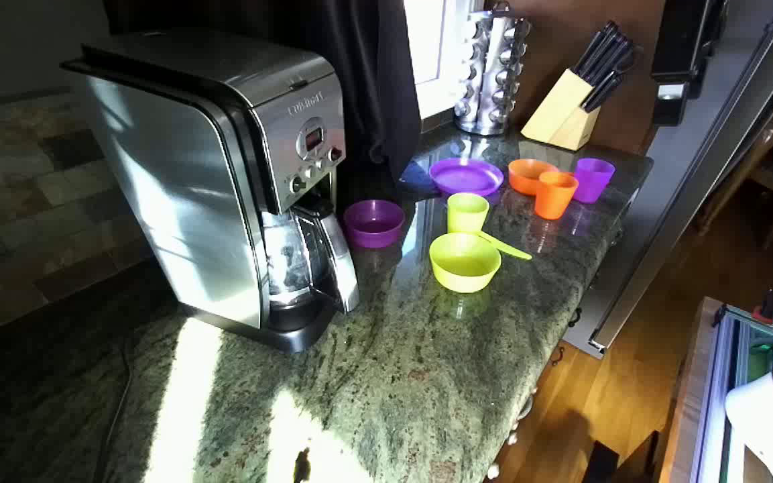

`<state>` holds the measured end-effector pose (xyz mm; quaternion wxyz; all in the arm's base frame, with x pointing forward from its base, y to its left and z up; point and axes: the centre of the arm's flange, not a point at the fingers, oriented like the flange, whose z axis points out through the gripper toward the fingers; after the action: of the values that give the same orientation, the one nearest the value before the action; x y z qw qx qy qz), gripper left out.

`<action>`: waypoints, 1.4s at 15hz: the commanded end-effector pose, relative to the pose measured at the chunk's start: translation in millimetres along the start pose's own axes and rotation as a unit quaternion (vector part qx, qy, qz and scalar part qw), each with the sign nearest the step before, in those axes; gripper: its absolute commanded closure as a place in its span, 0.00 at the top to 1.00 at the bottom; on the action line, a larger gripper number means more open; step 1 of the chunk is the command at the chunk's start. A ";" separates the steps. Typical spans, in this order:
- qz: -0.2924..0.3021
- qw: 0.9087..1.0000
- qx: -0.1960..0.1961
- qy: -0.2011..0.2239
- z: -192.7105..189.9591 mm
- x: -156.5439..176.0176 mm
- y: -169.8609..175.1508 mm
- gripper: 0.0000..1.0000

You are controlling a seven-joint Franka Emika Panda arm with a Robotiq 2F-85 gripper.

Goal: Place the yellow bowl on the yellow cup. and then the yellow knife on the bowl

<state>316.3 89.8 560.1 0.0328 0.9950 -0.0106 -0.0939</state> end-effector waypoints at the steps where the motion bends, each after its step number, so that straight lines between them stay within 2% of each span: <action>1: 0.000 1.000 0.000 0.000 0.0 0.0 0.0 1.00; 7: 0.000 1.000 0.000 0.000 0.0 0.0 0.0 1.00; 10: 0.028 0.999 0.017 0.022 19.4 29.6 5.4 1.00; 12: 0.042 0.997 0.020 0.063 35.5 47.5 5.5 1.00; 14: 0.034 0.995 0.042 0.086 54.4 61.4 2.6 1.00; 16: 0.013 0.994 0.062 0.090 72.5 71.7 0.3 1.00; 21: -0.003 0.992 0.079 0.096 108.9 93.1 8.1 1.00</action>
<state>382.2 80.0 462.6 -0.0241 0.9995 -0.0197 0.0043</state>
